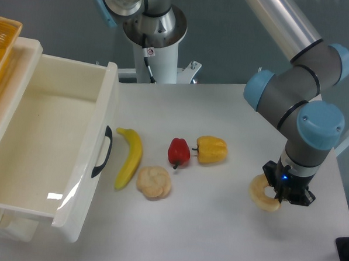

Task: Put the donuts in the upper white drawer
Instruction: 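Lift the held ring donut off the table with the gripper, then carry the donut over the banana into the open white drawer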

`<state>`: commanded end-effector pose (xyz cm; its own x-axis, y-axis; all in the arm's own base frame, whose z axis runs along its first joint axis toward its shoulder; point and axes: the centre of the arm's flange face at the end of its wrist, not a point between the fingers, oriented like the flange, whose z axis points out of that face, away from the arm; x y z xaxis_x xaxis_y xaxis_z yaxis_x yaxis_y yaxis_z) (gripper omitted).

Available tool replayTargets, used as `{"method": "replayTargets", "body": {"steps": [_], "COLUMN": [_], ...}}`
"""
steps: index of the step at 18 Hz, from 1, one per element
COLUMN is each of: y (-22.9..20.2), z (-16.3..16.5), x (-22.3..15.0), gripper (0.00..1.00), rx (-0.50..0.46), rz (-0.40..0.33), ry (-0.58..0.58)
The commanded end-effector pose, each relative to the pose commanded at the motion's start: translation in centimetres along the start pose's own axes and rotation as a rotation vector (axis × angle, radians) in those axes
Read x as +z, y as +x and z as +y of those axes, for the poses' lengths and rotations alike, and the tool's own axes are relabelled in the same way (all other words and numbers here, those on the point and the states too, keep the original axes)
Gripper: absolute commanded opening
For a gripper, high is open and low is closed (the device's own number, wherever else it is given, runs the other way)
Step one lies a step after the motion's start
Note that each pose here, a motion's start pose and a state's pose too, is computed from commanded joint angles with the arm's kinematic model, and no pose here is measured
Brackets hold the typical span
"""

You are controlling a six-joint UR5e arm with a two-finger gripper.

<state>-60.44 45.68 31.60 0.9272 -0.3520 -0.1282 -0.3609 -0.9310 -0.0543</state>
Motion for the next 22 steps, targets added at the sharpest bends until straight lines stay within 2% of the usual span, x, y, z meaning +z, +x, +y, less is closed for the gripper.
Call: {"method": "replayTargets", "body": {"steps": [8,10,14,16,22], "y": [0.3,0.6,2.1,3.2,8.3], "z": [-0.1,-0.2,-0.7,-1.2,-6.1], "x": [0.1,-0.6,-3.5,-4.8,-11.2], "gripper": [0.08,0.06,0.01,0.00,0.00], "rx": [0.003,0.003,-0.008,-0.044,-0.147], "rz": [0.005,0.001,0.010,0.019,0.025], "ry": [-0.008,-0.007,0.017,0.054,0.161]}}
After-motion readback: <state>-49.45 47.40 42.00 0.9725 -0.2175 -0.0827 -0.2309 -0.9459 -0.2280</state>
